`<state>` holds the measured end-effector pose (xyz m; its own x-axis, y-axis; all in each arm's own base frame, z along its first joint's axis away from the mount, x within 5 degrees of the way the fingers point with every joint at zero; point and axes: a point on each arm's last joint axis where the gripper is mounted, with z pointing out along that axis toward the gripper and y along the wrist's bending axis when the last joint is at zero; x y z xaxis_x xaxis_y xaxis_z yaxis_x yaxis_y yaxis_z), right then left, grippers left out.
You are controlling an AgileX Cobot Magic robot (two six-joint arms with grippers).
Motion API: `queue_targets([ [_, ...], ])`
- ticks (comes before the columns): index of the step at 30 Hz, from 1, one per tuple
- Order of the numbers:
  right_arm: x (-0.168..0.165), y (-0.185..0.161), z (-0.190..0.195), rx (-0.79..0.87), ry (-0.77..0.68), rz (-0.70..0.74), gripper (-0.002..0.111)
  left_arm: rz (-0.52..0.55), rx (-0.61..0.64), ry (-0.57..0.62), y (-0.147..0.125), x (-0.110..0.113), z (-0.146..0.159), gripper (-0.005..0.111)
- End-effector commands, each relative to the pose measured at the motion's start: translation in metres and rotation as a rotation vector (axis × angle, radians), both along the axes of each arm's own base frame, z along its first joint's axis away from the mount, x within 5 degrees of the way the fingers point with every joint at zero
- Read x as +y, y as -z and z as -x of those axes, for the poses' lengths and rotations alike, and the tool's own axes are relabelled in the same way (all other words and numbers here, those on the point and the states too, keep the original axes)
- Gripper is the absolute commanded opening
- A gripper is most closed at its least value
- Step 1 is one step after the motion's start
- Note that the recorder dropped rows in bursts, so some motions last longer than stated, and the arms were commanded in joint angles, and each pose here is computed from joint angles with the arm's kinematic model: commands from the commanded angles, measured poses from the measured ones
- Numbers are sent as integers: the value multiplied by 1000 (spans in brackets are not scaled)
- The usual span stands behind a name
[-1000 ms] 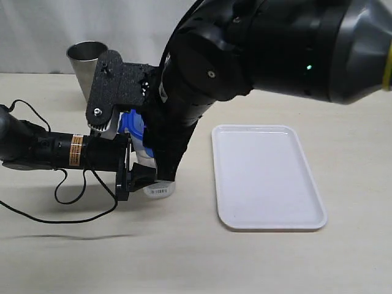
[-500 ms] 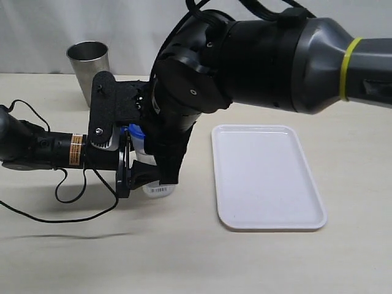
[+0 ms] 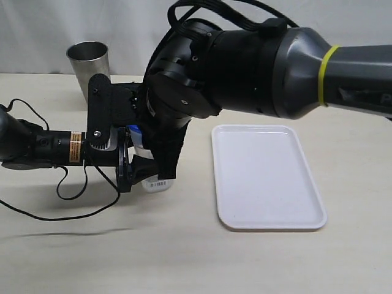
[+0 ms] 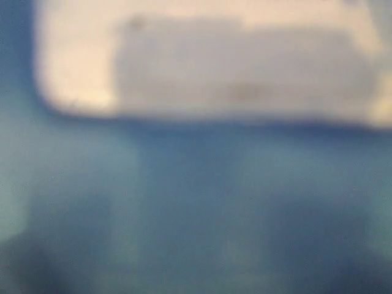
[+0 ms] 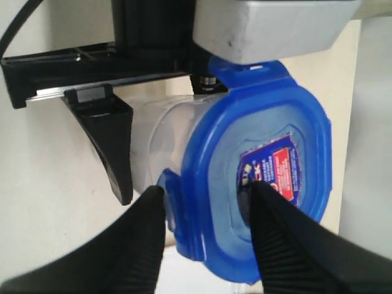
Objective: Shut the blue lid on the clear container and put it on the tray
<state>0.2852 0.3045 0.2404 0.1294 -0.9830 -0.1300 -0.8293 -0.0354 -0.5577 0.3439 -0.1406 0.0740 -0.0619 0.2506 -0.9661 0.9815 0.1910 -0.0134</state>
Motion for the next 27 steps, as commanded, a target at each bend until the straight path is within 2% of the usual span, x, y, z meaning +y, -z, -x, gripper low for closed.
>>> queue_targets([
  [1,0,34,-3,81,55,24,34,-1,-35,89,-1,-5,8,0],
  [8,1,35,-1,107,78,5,35,-1,-35,89,-1,-5,8,0],
  [14,-1,26,6,171,129,-50,50,-12,-115,108,-1,-5,8,0],
  [22,-15,-36,28,201,153,-218,51,-33,-254,145,-1,-5,8,0],
  [27,-29,-74,43,210,187,-327,50,-36,-266,153,-1,-5,8,0],
])
